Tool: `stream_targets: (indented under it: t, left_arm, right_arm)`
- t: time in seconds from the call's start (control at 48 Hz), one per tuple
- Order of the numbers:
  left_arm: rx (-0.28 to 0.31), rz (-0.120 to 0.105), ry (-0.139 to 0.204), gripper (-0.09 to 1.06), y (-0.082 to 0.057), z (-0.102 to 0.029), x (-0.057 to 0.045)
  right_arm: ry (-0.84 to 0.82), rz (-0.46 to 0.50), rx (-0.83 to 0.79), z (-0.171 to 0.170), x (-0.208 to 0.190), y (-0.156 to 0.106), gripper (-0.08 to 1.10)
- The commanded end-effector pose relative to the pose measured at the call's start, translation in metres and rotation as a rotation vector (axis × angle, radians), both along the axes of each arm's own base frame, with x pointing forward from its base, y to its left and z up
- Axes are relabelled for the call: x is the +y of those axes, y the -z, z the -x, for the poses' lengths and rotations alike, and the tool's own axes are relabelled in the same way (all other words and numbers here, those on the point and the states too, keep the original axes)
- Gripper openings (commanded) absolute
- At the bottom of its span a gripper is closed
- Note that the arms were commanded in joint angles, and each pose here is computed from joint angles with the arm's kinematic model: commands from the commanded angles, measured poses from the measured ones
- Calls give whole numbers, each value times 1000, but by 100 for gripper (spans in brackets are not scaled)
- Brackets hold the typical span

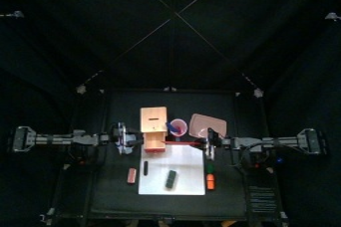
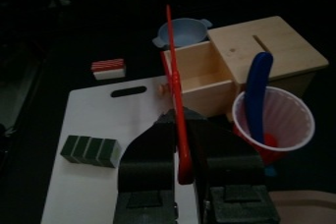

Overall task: Place sushi on board then cut the sushi with the knife then place the pieces on the plate
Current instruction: Grasp knife edge with left hand

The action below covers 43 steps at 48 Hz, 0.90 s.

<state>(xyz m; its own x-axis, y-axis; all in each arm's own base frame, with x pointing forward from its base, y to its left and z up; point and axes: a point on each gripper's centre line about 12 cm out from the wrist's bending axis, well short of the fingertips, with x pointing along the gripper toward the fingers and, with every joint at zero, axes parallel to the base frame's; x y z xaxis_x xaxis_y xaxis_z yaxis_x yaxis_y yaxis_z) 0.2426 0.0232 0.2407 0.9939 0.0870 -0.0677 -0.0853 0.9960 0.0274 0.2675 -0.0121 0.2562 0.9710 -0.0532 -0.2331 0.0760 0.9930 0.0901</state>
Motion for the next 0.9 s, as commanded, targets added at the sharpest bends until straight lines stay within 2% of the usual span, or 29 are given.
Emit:
stream_targets:
  t: [0.021,0.104,0.354,0.458,0.625,0.896]
  left_arm:
    - [-41,-3,31,86,-9,-14,-6]
    - [-35,-4,51,88,-7,-23,-11]
    - [62,-5,114,89,15,-60,-27]
    - [86,-10,120,91,21,-73,-28]
    - [114,-35,139,93,26,-91,-30]
    - [140,-63,157,93,27,-114,-31]
  right_arm:
    - [-16,-6,-18,-2,5,-1,36]
    - [-19,-13,-6,-3,7,3,36]
    - [-29,-17,21,-5,10,10,36]
    - [-38,-15,34,-5,12,13,36]
    - [-46,-17,49,-7,15,18,36]
    - [-48,-16,60,-7,15,21,36]
